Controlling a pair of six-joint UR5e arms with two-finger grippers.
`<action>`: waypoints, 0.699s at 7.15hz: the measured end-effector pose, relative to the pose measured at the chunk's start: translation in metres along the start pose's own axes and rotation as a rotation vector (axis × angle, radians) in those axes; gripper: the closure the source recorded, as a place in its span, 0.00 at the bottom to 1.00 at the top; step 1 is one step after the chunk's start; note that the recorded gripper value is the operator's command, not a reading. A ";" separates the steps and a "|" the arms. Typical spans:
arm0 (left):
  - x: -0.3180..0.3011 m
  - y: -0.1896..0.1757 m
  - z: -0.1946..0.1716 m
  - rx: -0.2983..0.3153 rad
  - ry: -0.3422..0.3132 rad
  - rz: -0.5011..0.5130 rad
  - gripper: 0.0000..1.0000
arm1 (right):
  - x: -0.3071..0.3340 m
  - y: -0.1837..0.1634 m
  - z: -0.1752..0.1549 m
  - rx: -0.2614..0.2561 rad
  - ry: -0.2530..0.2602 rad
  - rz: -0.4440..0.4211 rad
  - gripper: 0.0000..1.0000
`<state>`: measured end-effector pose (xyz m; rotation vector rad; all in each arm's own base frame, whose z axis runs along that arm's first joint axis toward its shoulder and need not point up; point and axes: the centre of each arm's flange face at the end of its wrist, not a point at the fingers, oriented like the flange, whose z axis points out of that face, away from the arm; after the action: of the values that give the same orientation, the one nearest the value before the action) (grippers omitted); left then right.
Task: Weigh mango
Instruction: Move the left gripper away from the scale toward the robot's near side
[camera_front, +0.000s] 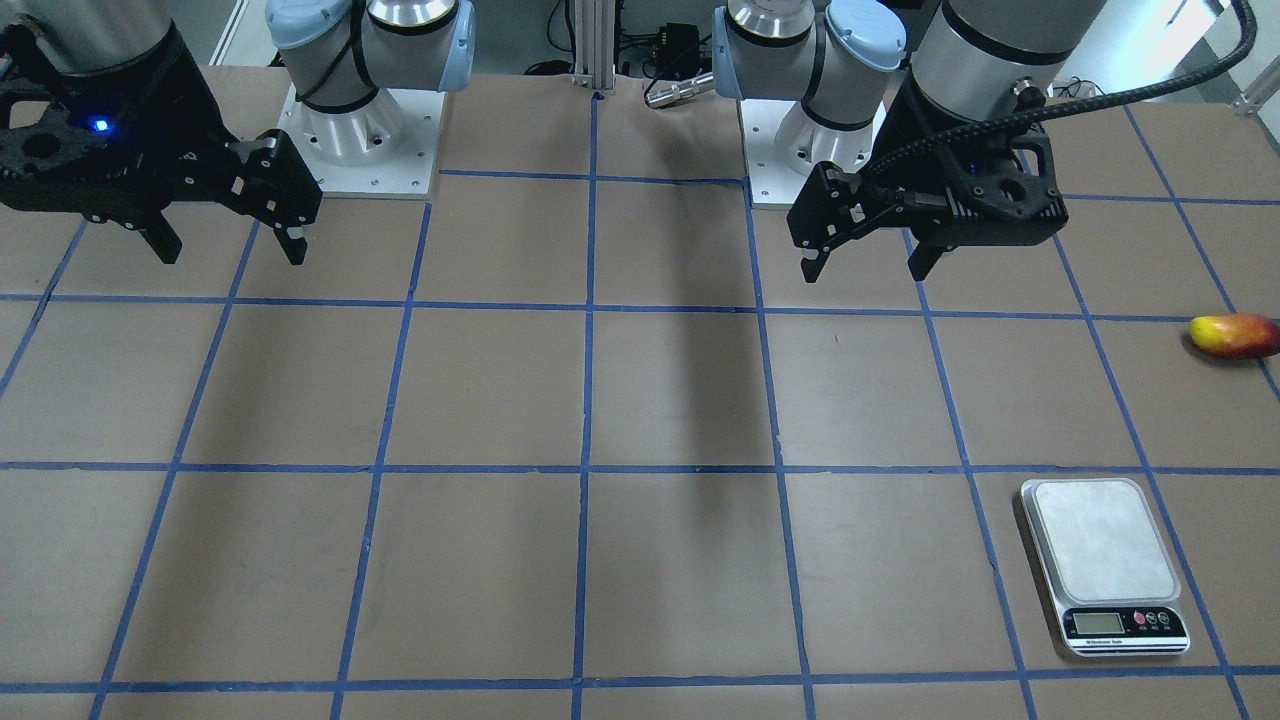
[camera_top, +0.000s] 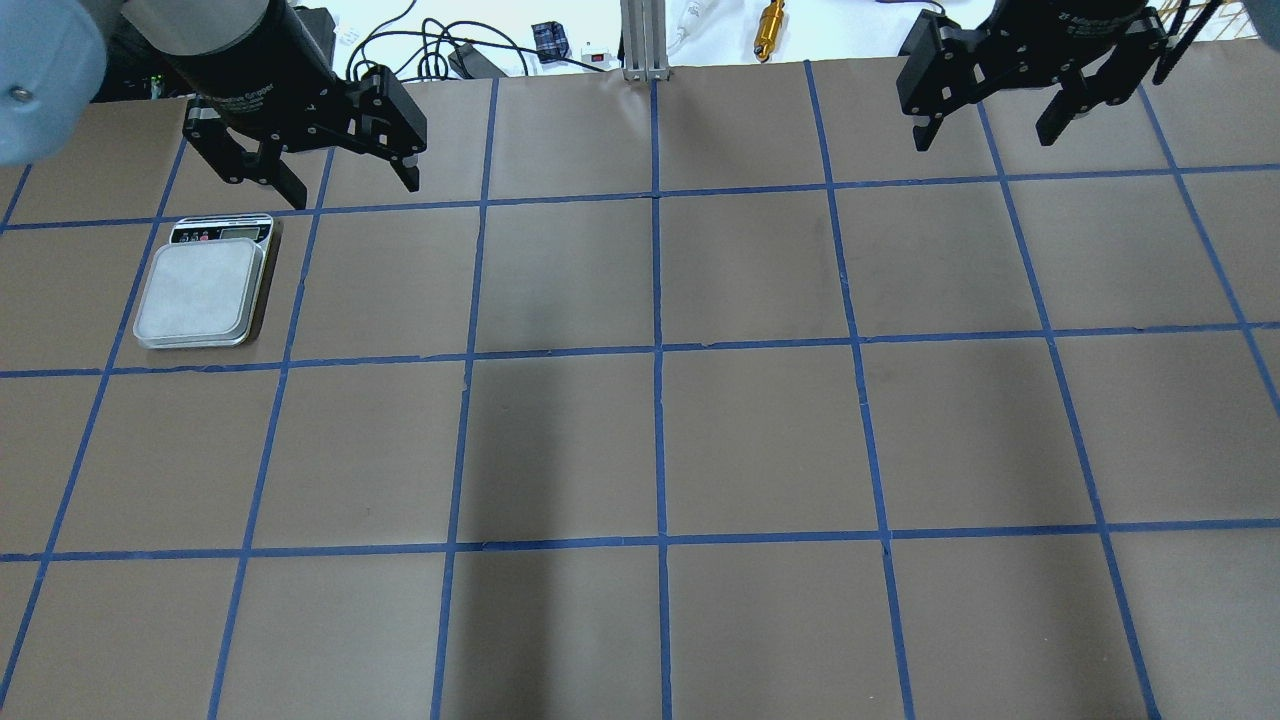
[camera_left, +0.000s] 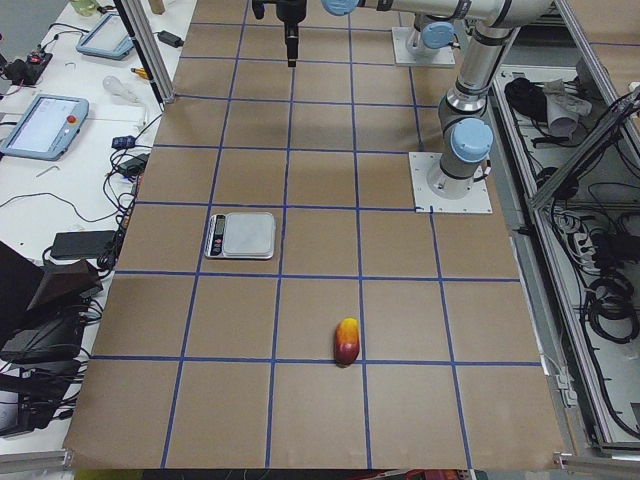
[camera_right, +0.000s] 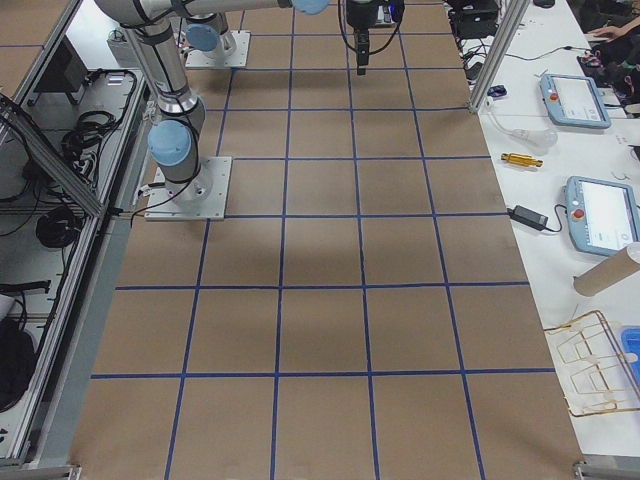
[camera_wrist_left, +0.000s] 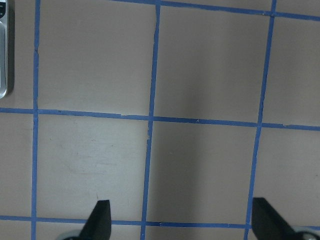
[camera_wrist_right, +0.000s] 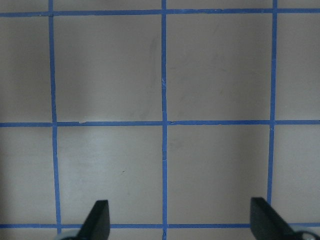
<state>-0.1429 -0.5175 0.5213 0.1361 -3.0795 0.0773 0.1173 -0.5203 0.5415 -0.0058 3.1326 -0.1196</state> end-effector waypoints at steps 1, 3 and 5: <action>0.000 0.000 0.000 -0.001 0.000 0.004 0.00 | 0.000 0.000 0.000 0.000 0.000 0.000 0.00; -0.001 0.002 0.001 -0.013 -0.004 0.018 0.00 | 0.000 0.000 0.000 0.001 0.000 -0.001 0.00; -0.003 0.008 0.001 -0.030 -0.015 0.043 0.00 | 0.000 0.000 0.000 0.001 0.000 -0.001 0.00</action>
<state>-0.1405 -0.5098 0.5194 0.0687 -3.0978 0.0324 0.1177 -0.5199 0.5419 -0.0070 3.1326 -0.1206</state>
